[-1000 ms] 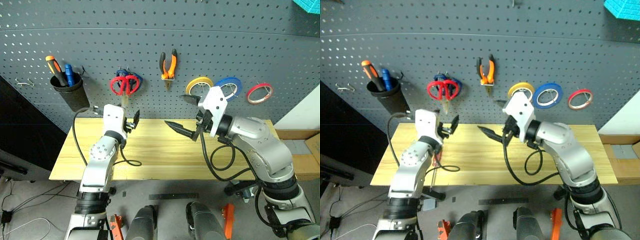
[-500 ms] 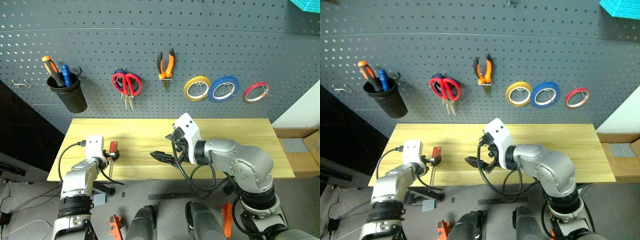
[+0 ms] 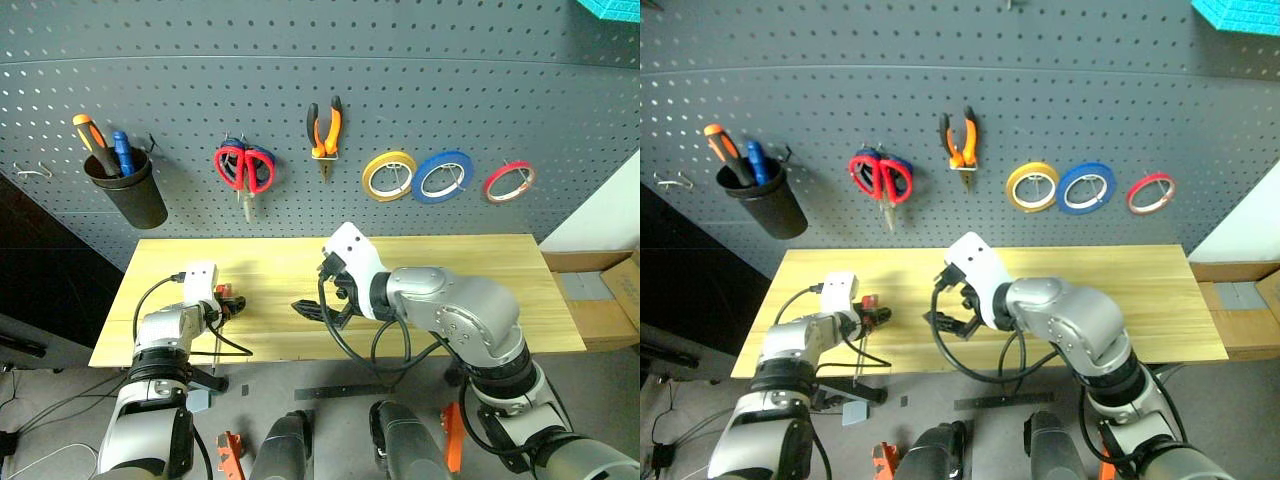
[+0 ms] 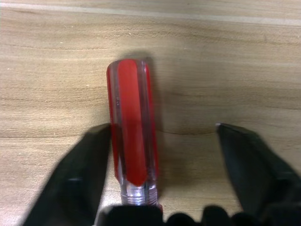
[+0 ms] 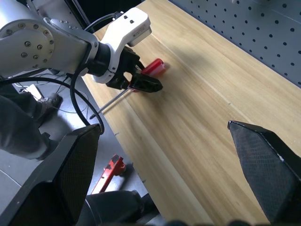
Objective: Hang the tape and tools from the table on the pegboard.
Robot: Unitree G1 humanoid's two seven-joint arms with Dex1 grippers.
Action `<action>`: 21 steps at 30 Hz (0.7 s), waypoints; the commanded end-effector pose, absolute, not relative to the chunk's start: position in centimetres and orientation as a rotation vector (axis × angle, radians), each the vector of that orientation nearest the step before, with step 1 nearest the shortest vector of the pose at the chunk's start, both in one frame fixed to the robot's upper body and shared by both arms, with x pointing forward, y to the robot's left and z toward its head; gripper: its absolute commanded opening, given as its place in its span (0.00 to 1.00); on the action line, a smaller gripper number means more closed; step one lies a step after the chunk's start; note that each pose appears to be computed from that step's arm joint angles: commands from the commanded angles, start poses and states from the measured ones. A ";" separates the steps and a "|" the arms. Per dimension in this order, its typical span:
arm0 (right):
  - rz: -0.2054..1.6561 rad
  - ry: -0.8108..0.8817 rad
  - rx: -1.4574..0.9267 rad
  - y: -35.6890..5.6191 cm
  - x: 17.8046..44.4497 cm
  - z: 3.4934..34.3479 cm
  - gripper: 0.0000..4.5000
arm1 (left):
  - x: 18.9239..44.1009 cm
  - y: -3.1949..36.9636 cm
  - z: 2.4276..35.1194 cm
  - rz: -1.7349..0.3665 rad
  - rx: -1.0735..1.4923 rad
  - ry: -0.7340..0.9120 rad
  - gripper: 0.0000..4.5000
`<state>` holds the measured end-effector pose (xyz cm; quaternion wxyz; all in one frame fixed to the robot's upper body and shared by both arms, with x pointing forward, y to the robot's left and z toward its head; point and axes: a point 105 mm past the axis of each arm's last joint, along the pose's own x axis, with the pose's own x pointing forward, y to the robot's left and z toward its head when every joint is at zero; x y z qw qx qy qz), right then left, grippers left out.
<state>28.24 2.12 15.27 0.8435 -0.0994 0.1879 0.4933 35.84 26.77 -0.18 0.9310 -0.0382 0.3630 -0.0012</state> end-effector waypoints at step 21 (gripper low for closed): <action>1.273 -0.321 -0.223 2.7 26.1 27.1 1.00 | 34.1 24.3 20.8 0.013 0.012 -0.184 0.19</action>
